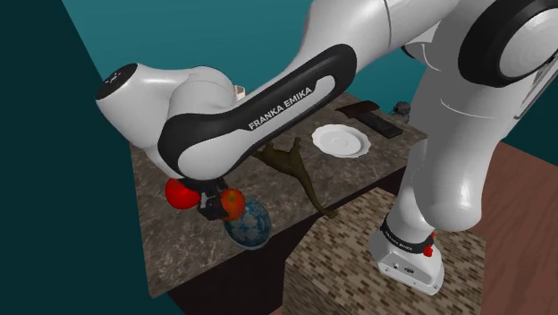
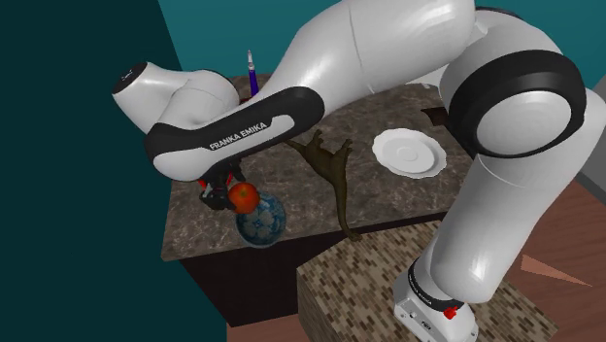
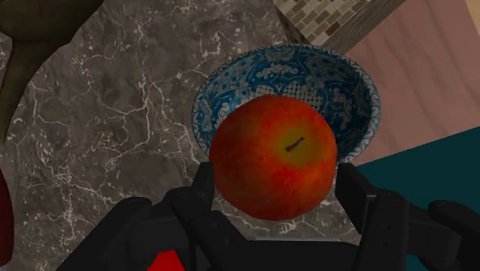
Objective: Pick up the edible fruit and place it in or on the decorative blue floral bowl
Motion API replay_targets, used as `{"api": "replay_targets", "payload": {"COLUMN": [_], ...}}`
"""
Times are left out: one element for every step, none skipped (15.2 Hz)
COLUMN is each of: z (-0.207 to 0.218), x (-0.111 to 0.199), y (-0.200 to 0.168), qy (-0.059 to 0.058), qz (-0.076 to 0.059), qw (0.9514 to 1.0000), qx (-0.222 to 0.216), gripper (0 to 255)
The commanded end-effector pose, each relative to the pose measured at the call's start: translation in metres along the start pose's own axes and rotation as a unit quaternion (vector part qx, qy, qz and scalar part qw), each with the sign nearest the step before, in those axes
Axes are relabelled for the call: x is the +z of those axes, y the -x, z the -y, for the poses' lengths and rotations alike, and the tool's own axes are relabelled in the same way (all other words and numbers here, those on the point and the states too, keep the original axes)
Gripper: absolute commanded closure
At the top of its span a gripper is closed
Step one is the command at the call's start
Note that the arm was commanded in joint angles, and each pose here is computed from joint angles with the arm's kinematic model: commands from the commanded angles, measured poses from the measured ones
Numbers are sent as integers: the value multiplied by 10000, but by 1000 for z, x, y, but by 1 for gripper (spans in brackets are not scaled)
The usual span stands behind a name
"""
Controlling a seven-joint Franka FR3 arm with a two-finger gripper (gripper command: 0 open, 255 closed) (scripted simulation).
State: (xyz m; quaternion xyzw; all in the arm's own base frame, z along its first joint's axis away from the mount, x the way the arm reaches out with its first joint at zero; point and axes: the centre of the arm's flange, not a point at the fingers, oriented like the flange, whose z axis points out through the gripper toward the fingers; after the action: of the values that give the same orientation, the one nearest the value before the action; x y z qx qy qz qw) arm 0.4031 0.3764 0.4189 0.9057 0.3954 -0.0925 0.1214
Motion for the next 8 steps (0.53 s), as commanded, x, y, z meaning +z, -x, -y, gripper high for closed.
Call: {"api": "replay_targets", "payload": {"z": [3,4,4,5,6,7,7,8], "x": [9,14,19,24,29,34,39,44], "y": [-3,-5,-6,-8,-9,-10,-12,-13], "qy": [-1,-1,-1,-1,-1,-1,-1,-1], "qz": [-1,-1,-1,-1,-1,-1,-1,-1], "qw": [10000,10000,10000,10000,10000,10000,10000,10000], "qx": [4,4,4,4,4,4,4,4], "gripper": [255,255,255,255,255,255,255,255]}}
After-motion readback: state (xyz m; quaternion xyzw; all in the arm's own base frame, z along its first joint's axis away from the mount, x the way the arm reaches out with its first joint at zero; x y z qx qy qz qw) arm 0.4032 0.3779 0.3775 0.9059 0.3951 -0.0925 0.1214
